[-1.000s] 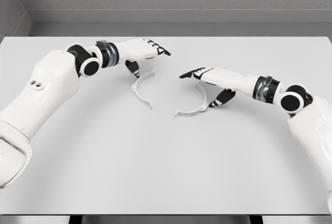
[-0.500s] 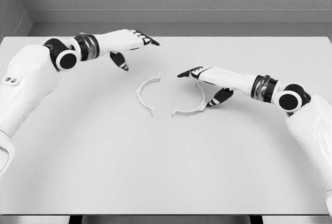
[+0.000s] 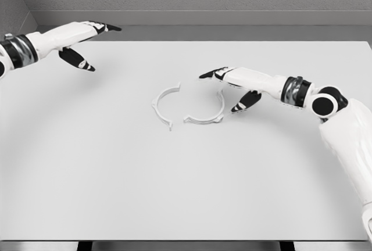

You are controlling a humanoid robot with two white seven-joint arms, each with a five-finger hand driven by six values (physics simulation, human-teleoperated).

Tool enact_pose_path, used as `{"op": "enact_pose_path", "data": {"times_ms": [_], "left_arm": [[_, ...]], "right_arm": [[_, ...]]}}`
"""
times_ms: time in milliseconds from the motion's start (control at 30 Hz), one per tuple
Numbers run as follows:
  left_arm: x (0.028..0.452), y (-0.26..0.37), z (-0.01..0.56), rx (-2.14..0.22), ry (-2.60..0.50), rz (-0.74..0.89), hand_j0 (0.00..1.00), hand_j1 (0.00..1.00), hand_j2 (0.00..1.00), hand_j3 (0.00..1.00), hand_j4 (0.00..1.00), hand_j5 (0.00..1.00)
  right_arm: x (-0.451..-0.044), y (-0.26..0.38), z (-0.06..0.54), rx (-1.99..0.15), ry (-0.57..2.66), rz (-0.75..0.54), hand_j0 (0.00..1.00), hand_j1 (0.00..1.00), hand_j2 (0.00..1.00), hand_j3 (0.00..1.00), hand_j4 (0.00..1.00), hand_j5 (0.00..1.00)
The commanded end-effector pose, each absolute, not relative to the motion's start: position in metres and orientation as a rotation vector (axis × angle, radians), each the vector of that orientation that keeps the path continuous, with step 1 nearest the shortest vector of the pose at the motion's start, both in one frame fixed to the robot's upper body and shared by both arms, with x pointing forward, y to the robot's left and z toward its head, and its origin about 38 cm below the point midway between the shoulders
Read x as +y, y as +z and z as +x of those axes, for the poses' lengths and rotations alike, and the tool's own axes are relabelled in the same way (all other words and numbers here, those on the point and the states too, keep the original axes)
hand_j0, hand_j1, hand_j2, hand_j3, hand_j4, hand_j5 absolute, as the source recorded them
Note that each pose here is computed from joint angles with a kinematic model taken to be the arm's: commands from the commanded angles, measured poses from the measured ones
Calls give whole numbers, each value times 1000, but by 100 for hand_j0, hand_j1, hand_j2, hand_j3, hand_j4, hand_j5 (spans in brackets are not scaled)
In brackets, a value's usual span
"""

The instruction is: Assemble PVC drainage pipe clamps

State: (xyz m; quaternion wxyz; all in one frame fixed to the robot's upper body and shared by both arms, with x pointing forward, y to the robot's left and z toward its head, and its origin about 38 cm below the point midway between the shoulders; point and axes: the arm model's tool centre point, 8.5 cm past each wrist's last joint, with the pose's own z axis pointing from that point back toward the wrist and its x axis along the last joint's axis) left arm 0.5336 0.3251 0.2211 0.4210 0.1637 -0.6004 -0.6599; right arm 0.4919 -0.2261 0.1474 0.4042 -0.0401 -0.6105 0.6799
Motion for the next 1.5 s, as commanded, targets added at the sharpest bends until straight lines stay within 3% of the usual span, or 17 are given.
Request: {"op": "enact_pose_path", "data": {"times_ms": [0, 333, 1467], "left_arm": [[327, 223, 534, -1511, -1641, 410, 100, 100, 100, 100, 100, 100], [327, 224, 533, -1511, -1644, 412, 100, 100, 100, 100, 100, 100], [327, 222, 533, -1507, -1646, 408, 100, 100, 100, 100, 100, 100]], "right_arm": [[-241, 135, 495, -1489, 1678, -99, 100, 100, 100, 100, 100, 100], [-228, 141, 522, -1441, 1684, -120, 100, 100, 100, 100, 100, 100], [-198, 144, 523, -1461, 1733, -82, 100, 100, 100, 100, 100, 100]]}}
